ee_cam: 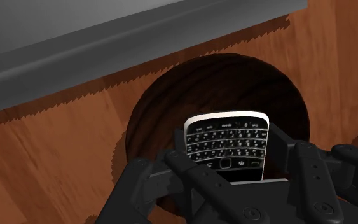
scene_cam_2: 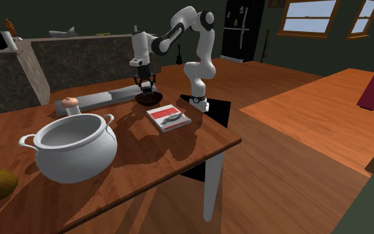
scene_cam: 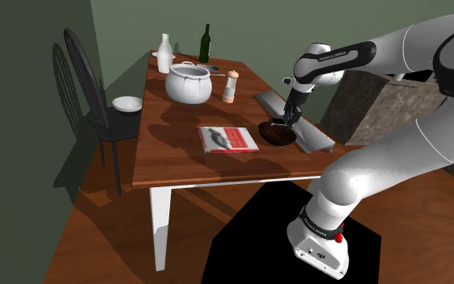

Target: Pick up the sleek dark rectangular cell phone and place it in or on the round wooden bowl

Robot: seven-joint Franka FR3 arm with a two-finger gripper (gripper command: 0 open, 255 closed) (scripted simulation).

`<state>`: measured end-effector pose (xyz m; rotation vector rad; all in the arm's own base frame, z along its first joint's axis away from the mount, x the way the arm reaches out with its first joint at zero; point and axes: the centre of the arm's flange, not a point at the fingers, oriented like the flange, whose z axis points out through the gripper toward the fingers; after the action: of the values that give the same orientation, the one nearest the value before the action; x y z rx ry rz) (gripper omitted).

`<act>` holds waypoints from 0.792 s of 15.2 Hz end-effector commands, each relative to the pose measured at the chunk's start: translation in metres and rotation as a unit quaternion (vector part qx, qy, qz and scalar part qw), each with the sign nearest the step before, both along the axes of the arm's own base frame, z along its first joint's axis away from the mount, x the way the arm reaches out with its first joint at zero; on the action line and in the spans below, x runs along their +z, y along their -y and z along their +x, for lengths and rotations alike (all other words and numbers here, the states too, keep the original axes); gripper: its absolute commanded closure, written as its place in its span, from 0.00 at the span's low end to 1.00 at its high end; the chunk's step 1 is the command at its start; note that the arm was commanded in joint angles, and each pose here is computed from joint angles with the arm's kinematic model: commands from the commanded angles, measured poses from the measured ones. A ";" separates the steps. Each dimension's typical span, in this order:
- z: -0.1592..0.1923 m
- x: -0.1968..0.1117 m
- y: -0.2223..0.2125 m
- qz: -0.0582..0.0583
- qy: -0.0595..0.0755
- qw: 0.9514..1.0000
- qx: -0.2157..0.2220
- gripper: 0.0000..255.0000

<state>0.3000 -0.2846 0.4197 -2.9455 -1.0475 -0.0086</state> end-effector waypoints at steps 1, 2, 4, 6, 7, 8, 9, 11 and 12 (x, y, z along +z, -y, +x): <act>-0.001 -0.010 0.000 0.000 0.000 1.000 0.000 1.00; -0.001 -0.016 0.000 0.000 0.000 1.000 0.000 1.00; -0.001 -0.026 0.000 0.000 0.000 1.000 0.000 1.00; -0.001 -0.035 0.000 0.000 0.000 1.000 0.000 1.00; -0.001 -0.035 0.000 0.000 0.000 1.000 0.000 1.00; -0.001 -0.035 0.000 0.000 0.000 1.000 0.000 1.00; -0.001 -0.035 0.000 0.000 0.000 1.000 0.000 1.00; -0.001 -0.035 0.000 0.000 0.000 1.000 0.000 1.00; -0.001 -0.035 0.000 0.000 0.000 1.000 0.000 1.00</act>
<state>0.2993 -0.2850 0.3851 -2.9459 -1.0477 -0.0091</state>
